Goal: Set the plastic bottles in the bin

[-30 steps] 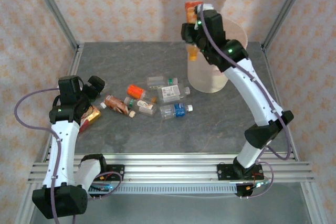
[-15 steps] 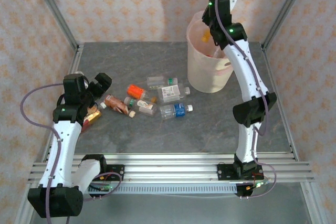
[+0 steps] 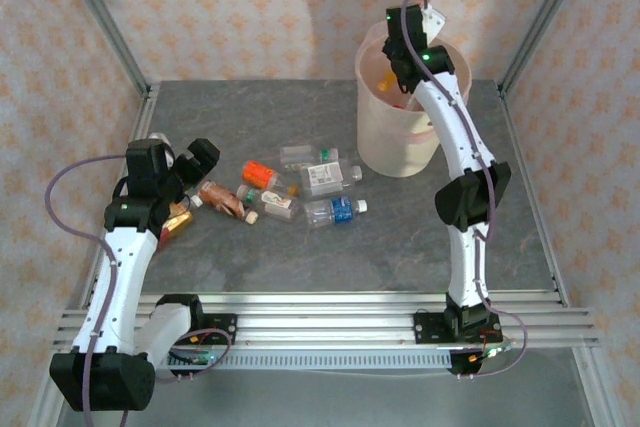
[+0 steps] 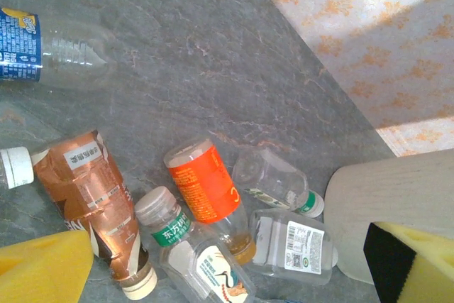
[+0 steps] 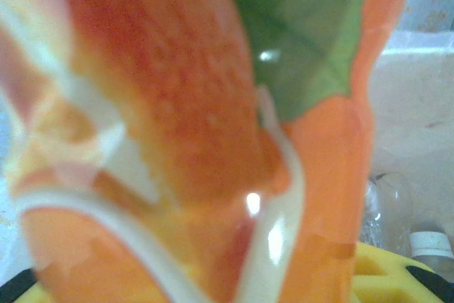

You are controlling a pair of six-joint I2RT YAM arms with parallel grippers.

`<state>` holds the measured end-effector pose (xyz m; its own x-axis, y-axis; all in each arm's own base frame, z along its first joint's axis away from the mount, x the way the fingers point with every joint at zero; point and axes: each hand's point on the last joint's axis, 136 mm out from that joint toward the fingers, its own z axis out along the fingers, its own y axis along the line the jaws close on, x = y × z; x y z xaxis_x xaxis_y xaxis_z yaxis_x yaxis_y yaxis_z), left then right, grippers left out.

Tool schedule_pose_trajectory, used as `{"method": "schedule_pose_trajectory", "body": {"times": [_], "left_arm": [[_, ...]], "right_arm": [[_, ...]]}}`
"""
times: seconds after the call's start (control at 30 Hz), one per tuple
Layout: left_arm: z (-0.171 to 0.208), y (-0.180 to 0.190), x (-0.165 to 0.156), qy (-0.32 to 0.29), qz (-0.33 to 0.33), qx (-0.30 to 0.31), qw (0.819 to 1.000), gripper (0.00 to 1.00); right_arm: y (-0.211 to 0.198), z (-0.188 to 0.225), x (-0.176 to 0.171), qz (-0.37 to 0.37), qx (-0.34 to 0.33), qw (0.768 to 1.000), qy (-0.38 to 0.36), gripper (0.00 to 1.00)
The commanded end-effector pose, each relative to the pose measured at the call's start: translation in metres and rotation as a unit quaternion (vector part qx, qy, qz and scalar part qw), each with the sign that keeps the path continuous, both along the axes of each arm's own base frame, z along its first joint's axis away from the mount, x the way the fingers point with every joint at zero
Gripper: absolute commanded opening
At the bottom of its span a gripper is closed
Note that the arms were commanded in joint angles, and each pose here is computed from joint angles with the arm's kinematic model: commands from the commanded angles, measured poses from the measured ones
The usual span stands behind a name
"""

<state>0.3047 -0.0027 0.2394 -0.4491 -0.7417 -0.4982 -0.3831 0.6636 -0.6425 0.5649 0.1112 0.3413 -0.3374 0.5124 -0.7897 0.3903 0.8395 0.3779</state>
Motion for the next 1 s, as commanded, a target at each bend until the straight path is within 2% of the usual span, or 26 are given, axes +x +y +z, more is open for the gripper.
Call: {"method": "schedule_pose_trajectory", "body": {"times": [0.0, 0.2, 0.6, 0.77, 0.97], "left_arm": [[0.002, -0.004, 0.0, -0.012, -0.018, 0.013, 1.0, 1.0], [0.0, -0.005, 0.002, -0.011, -0.018, 0.011, 1.0, 1.0], [-0.005, -0.009, 0.007, -0.008, -0.024, 0.009, 1.0, 1.0], [-0.005, -0.011, 0.008, -0.009, -0.026, 0.009, 1.0, 1.0], [-0.004, -0.013, 0.01, -0.012, -0.026, 0.007, 1.0, 1.0]], "right_arm": [[-0.009, -0.005, -0.004, -0.026, 0.006, 1.0, 0.01, 0.44], [-0.015, -0.012, -0.012, -0.029, -0.001, 0.999, 0.026, 0.63], [-0.046, 0.023, -0.046, -0.064, -0.048, 0.997, -0.005, 1.0], [-0.053, 0.039, -0.064, -0.055, -0.068, 0.996, -0.013, 0.99], [-0.047, 0.053, -0.088, -0.002, -0.069, 0.998, -0.012, 0.99]]}}
